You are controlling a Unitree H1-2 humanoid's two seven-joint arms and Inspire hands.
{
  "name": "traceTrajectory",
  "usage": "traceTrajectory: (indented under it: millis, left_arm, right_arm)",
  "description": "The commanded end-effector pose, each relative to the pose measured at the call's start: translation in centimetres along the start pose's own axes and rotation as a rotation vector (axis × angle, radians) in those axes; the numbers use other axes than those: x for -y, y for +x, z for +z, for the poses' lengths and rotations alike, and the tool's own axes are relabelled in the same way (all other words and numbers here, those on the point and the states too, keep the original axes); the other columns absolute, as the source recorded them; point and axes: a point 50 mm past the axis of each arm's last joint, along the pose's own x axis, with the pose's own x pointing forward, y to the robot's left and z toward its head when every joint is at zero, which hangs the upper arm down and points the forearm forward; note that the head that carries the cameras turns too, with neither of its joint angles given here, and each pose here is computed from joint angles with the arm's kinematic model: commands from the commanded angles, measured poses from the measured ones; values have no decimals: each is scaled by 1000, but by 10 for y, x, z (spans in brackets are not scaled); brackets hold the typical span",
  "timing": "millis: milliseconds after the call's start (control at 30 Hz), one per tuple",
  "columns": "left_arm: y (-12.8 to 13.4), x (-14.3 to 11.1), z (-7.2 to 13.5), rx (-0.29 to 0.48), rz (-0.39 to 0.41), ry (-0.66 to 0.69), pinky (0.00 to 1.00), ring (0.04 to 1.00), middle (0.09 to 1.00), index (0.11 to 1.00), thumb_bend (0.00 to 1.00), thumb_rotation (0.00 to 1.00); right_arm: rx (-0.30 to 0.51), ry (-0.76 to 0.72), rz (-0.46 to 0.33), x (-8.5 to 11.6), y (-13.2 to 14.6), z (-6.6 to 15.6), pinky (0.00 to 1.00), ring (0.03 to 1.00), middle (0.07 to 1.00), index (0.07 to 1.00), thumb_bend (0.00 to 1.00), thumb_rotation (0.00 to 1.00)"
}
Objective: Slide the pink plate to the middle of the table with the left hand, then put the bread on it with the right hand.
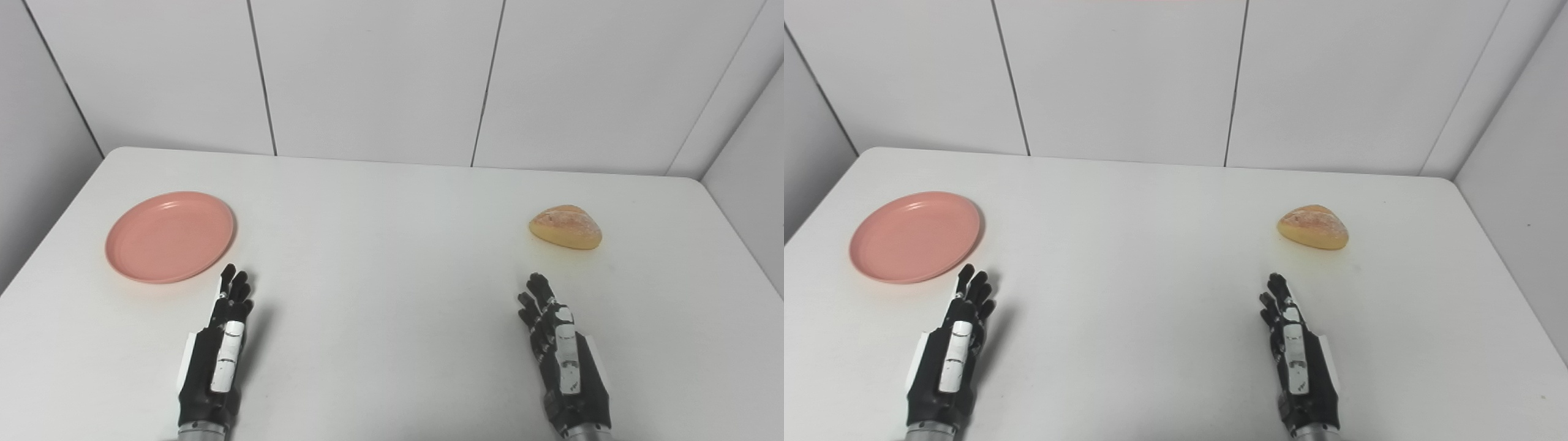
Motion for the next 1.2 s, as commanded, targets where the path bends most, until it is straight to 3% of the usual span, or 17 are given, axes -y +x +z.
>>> traceTrajectory:
  millis: [0, 233, 800, 1167]
  left_arm:
    - [1, 12, -9, -20, -14, -7, 1000, 993, 996, 1000, 690, 885]
    - [0, 21, -20, -15, -6, 13, 1000, 980, 982, 1000, 725, 880]
    - [-5, 36, -35, 0, 2, 60, 976, 946, 966, 1000, 663, 919]
    - [-5, 36, -39, 10, -3, 62, 958, 936, 960, 1000, 626, 886]
  right_arm:
    - [24, 4, -2, 6, 1, -1, 1000, 959, 970, 945, 818, 989]
    - [20, 9, 8, 17, -1, -8, 1000, 975, 979, 960, 828, 985]
    - [19, 15, 13, 32, -2, -20, 1000, 997, 1000, 993, 853, 993]
    - [13, 22, 14, 34, -3, -25, 1000, 1000, 1000, 1000, 845, 1000]
